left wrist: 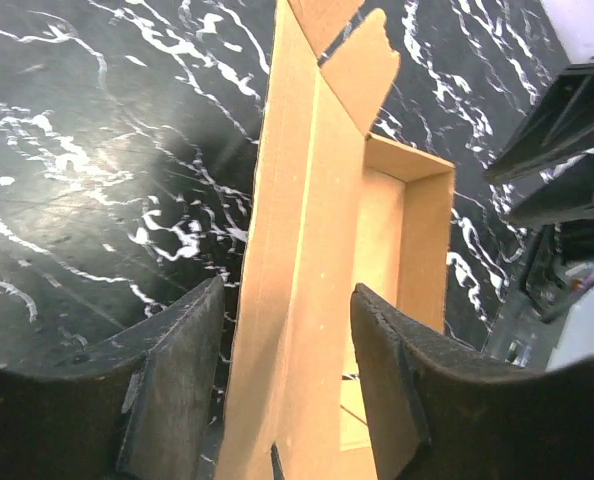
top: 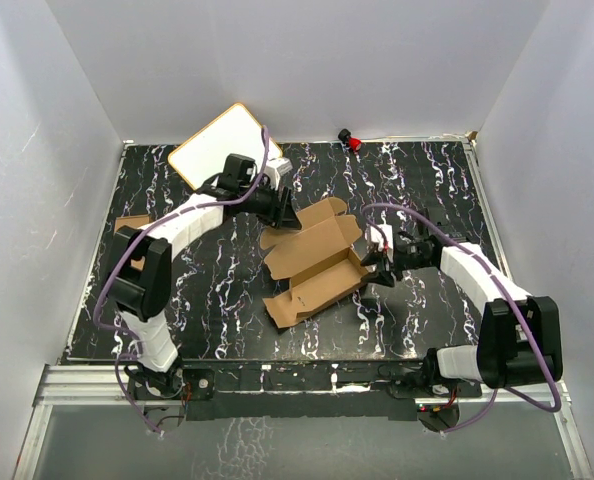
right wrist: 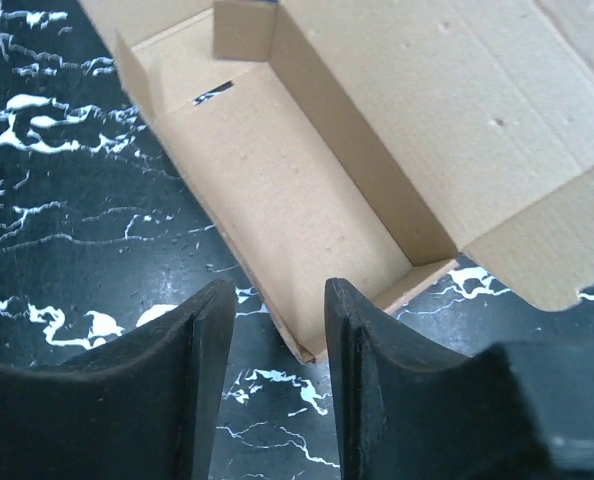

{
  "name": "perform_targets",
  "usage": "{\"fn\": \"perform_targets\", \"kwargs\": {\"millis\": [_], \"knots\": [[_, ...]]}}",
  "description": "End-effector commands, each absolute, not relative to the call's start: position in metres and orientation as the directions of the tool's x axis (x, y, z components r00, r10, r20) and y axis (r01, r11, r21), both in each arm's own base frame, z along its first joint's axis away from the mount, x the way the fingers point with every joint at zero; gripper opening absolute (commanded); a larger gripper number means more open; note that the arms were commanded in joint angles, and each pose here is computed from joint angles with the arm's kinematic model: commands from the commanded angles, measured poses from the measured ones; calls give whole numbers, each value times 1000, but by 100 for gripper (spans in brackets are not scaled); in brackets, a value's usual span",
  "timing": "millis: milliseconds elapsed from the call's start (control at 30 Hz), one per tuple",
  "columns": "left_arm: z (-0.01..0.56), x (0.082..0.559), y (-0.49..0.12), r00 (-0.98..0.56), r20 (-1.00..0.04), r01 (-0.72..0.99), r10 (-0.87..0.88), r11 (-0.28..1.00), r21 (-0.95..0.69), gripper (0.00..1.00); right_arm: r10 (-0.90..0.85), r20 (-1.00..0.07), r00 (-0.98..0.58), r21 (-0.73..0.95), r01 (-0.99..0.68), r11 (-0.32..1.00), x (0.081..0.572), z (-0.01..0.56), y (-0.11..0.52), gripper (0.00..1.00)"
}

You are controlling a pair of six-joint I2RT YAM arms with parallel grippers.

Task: Fold the paper box

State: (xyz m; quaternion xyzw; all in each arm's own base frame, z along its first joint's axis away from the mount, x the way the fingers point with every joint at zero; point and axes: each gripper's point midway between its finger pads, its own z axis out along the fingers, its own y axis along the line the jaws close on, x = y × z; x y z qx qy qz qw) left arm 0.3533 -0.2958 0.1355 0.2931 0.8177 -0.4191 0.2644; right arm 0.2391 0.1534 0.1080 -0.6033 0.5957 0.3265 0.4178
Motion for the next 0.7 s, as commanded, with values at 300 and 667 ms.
{"fn": "perform_targets", "kwargs": {"millis": [300, 667], "knots": [[263, 358, -210, -313, -948, 564, -53, 793, -231, 85, -272, -961, -53, -85, -877, 473, 333, 216, 145, 82], [234, 251, -174, -487, -754, 362, -441, 684, -634, 97, -81, -881, -465, 368, -785, 498, 391, 191, 149, 97]]}}
